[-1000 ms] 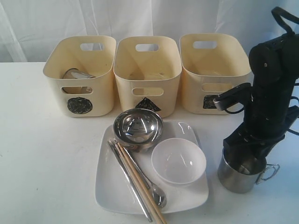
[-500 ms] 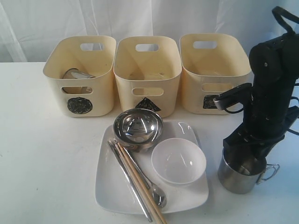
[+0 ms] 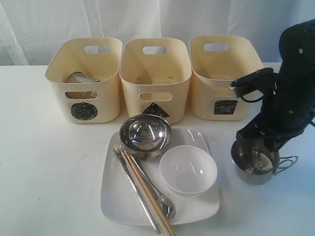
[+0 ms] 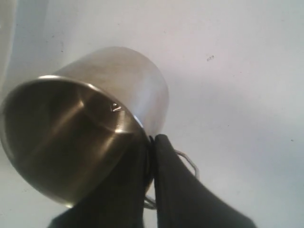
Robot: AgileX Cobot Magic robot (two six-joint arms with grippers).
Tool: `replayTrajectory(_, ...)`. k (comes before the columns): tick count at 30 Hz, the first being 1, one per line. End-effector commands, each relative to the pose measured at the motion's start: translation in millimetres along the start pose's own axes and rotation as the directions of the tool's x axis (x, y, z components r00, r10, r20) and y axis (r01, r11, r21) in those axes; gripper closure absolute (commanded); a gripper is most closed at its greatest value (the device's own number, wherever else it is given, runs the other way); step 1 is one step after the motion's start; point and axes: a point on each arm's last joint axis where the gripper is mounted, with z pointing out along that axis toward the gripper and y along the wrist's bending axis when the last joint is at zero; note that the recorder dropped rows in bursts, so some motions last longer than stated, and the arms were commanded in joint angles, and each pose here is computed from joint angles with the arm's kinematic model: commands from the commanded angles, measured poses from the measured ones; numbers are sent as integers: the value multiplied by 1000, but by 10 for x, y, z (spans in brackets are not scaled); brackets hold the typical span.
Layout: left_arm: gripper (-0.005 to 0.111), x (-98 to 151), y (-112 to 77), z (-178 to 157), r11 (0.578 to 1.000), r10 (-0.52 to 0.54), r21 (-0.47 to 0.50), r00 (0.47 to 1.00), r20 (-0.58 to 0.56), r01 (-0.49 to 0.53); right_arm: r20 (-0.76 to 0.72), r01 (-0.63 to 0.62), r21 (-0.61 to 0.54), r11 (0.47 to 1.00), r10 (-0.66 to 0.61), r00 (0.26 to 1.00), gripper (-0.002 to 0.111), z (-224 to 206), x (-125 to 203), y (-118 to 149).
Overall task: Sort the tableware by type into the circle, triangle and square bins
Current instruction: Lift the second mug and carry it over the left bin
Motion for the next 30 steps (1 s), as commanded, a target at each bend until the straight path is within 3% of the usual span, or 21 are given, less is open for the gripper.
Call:
replayTrajectory(1,107,6,-6,1,1000,-4,3,1000,5,4,42,-13,-12,1000,13,999,108,-114,30,-12)
replayTrajectory(8,107,6,-6,1,1000,-4,3,1000,5,4,148,-30,-85,996,43,988,108,-186,-34,47)
replayTrajectory(13,107,6,-6,1,1000,-4,3,1000,5,4,319,30,-325,945,80,944,108,-359,-196,252)
replayTrajectory(16,107,6,-6,1,1000,-4,3,1000,5,4,403,54,-396,917,121,907,108,-458,-292,304)
replayTrajectory(23,107,6,-6,1,1000,-4,3,1000,5,4,501,78,-369,926,128,856,108,-675,-433,250)
replayTrajectory(30,107,6,-6,1,1000,-4,3,1000,5,4,670,132,-454,881,240,702,108,-900,-716,278)
